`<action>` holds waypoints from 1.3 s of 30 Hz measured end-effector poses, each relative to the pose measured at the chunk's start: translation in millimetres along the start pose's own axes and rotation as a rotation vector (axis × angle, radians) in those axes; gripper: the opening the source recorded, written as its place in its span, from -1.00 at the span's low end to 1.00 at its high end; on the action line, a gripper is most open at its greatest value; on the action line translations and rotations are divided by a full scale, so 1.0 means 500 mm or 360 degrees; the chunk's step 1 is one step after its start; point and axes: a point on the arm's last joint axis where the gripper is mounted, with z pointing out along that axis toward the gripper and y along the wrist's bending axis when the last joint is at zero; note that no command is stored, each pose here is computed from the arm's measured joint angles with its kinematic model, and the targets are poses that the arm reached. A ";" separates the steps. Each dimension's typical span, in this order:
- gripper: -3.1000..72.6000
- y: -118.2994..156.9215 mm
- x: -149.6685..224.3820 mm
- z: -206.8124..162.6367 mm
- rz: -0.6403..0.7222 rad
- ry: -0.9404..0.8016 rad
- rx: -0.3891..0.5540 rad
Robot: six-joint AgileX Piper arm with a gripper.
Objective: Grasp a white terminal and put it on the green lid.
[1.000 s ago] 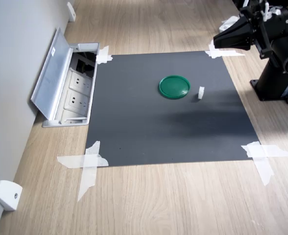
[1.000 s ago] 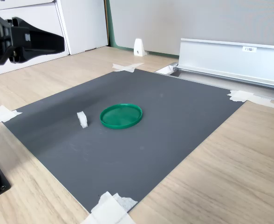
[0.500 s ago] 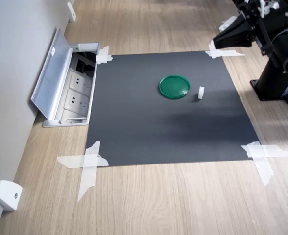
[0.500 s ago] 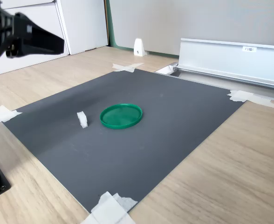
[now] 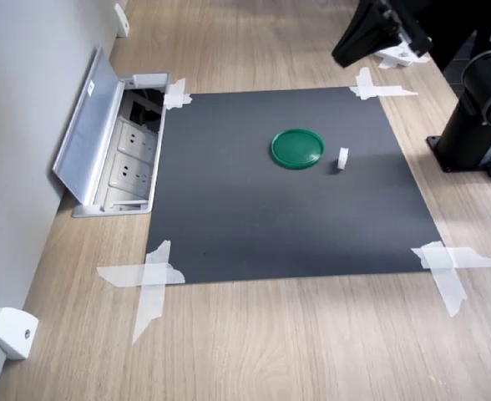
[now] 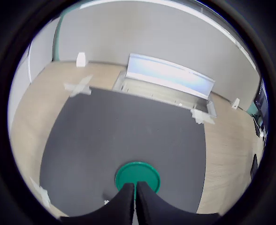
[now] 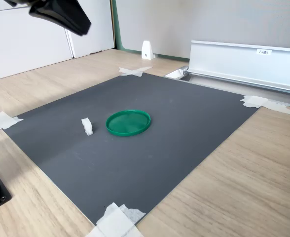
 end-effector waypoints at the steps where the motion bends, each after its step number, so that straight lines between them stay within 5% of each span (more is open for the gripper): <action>1: -0.94 0.000 0.000 0.006 -0.0039 0.0043 -0.0012; 17: -0.85 0.022 0.035 0.015 -0.0982 0.0350 -0.0365; 24: -0.29 0.026 0.052 0.039 -0.1142 0.0579 -0.0568; 32: 0.60 0.014 0.052 0.075 -0.1246 0.0696 -0.0566; 39: 0.75 0.012 0.049 0.099 -0.1533 0.0669 -0.0652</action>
